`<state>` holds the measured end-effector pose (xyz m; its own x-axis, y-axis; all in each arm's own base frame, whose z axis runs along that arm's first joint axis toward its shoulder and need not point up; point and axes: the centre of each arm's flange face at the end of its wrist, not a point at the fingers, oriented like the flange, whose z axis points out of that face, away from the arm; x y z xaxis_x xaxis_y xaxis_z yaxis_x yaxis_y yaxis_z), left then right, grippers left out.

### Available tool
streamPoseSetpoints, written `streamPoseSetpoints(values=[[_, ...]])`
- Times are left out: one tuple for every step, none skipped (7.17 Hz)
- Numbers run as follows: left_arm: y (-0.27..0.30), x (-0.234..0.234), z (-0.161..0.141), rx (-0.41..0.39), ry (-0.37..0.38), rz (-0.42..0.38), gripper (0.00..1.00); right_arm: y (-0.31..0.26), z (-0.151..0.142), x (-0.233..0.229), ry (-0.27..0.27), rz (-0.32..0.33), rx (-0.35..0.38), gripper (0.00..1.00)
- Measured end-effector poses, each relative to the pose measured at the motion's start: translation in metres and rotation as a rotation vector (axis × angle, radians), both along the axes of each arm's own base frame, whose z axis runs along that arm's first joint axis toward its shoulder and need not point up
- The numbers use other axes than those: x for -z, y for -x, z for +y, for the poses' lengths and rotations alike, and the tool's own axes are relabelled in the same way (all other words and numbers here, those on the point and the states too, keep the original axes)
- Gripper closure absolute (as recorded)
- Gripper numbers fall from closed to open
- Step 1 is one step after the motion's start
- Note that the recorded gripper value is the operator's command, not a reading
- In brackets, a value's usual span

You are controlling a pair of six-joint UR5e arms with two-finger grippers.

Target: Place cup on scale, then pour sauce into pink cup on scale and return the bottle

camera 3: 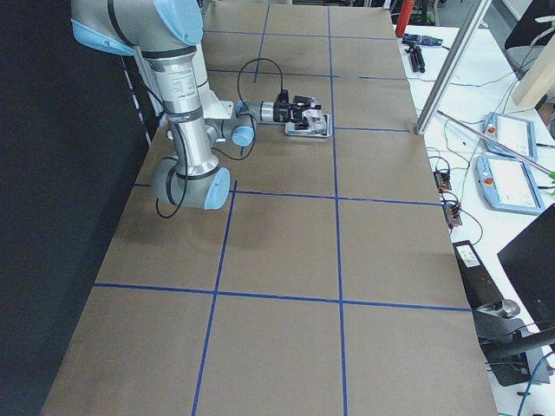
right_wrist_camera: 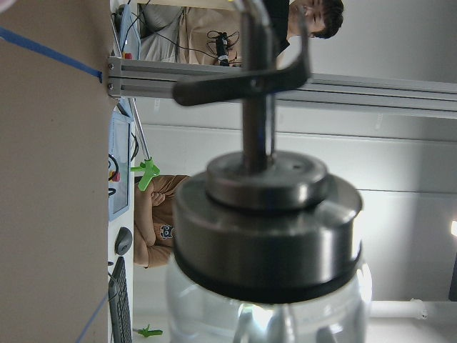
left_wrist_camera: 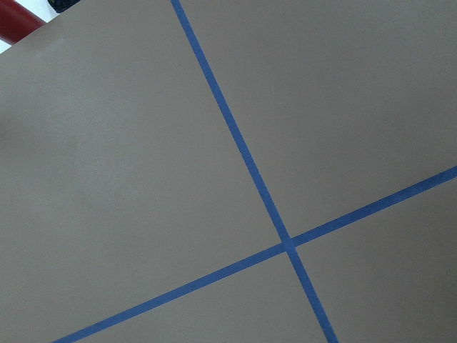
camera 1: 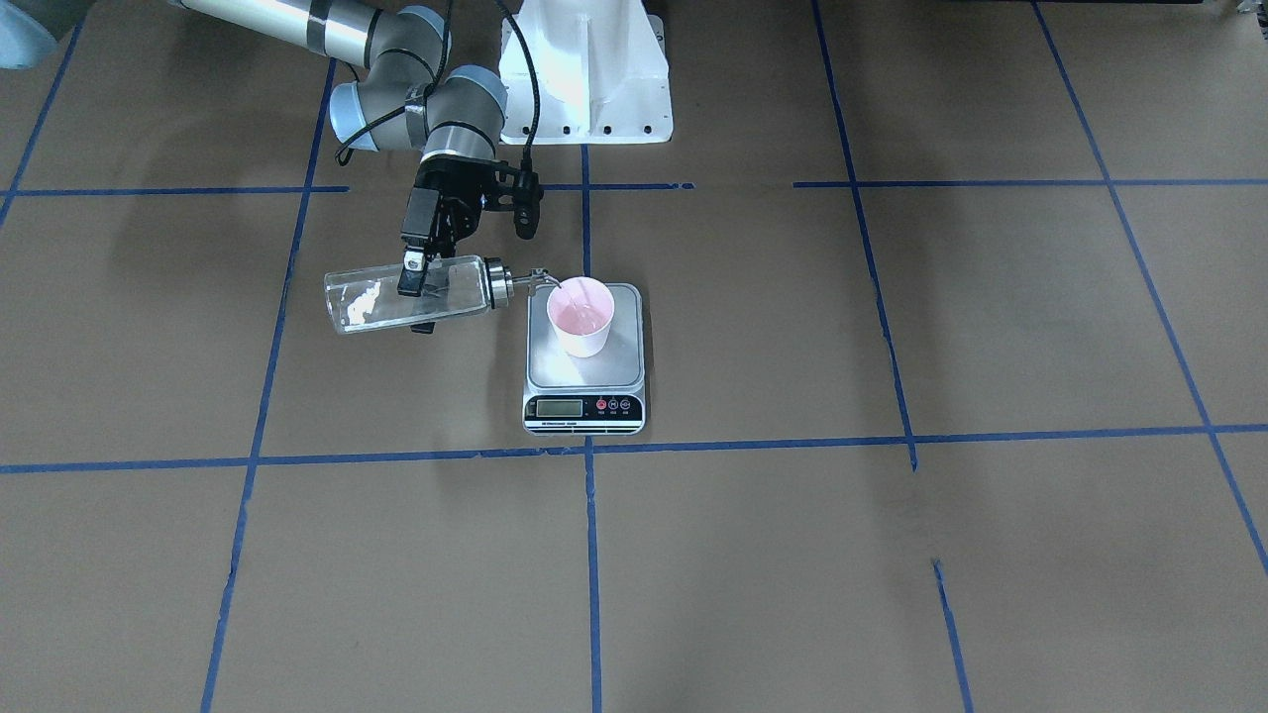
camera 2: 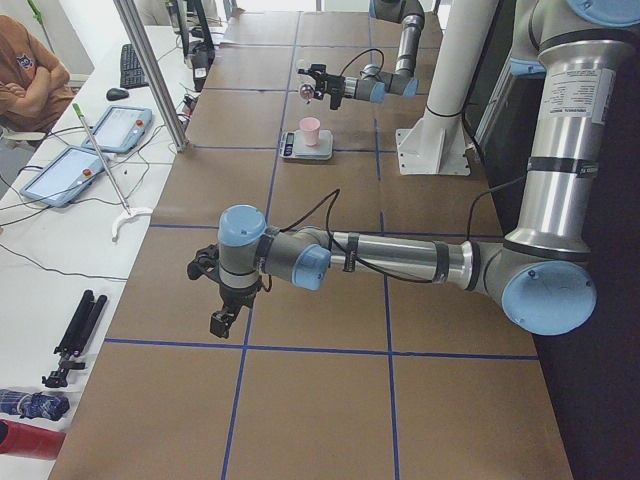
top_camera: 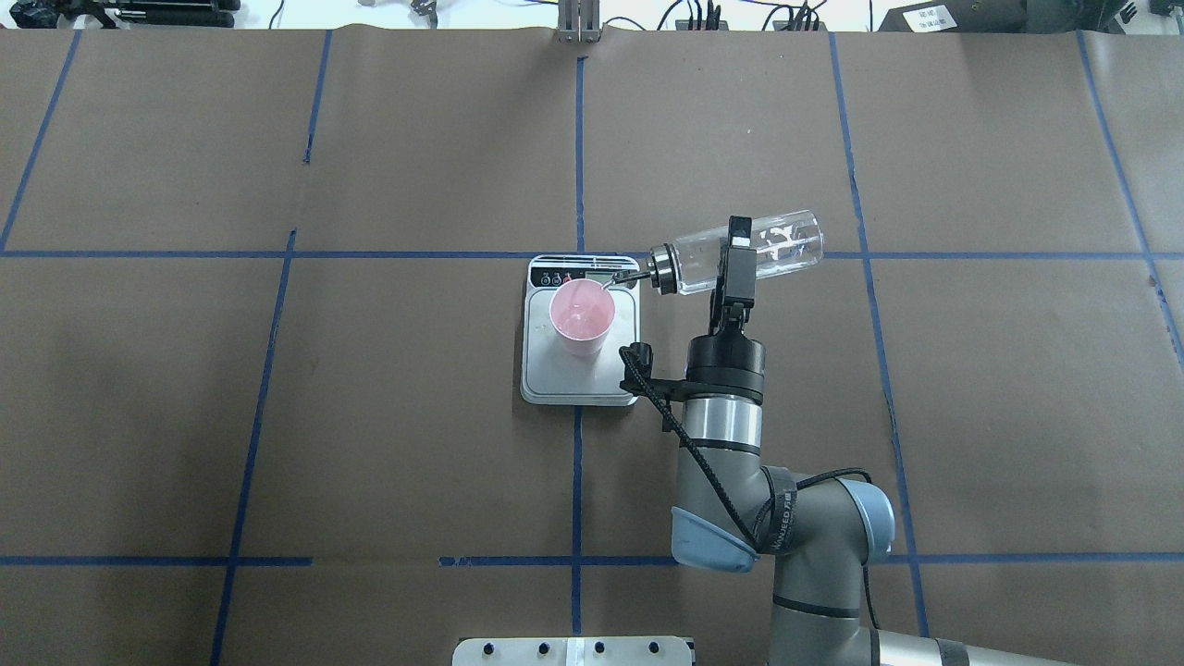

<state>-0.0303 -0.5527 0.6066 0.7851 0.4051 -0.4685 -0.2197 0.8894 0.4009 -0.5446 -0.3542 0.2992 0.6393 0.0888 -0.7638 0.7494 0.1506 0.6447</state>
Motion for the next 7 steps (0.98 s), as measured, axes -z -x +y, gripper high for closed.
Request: streamPoseSetpoints(values=[[0.0003,0.0005,0.0,0.0,-0.001,0.0,0.0,0.0,0.0,0.0005,-0.001,0.004,-0.001,1.0],[0.0006,0.0006,0.0001,0.0,-0.001,0.0,0.0,-0.0003,0.0,0.001,-0.003,0.01,-0.005,1.0],[0.0006,0.0006,0.0001,0.0,-0.001,0.0,0.0,-0.001,-0.0003,0.0015,-0.006,0.018,-0.01,1.0],[0.0007,0.0003,0.0001,0.001,0.0,0.0,0.0,-0.0016,-0.0005,0.0017,-0.008,0.022,-0.014,1.0],[0.0007,0.0,0.0001,0.001,0.001,0.0,0.0,-0.0018,-0.0005,0.0017,-0.009,0.024,-0.016,1.0],[0.0007,-0.0004,0.0002,0.001,0.001,0.0,0.0,-0.0019,-0.0005,0.0016,-0.009,0.025,-0.016,1.0],[0.0007,-0.0007,0.0005,0.0,0.002,0.0,0.0,-0.0019,-0.0005,0.0016,-0.009,0.026,-0.016,1.0]])
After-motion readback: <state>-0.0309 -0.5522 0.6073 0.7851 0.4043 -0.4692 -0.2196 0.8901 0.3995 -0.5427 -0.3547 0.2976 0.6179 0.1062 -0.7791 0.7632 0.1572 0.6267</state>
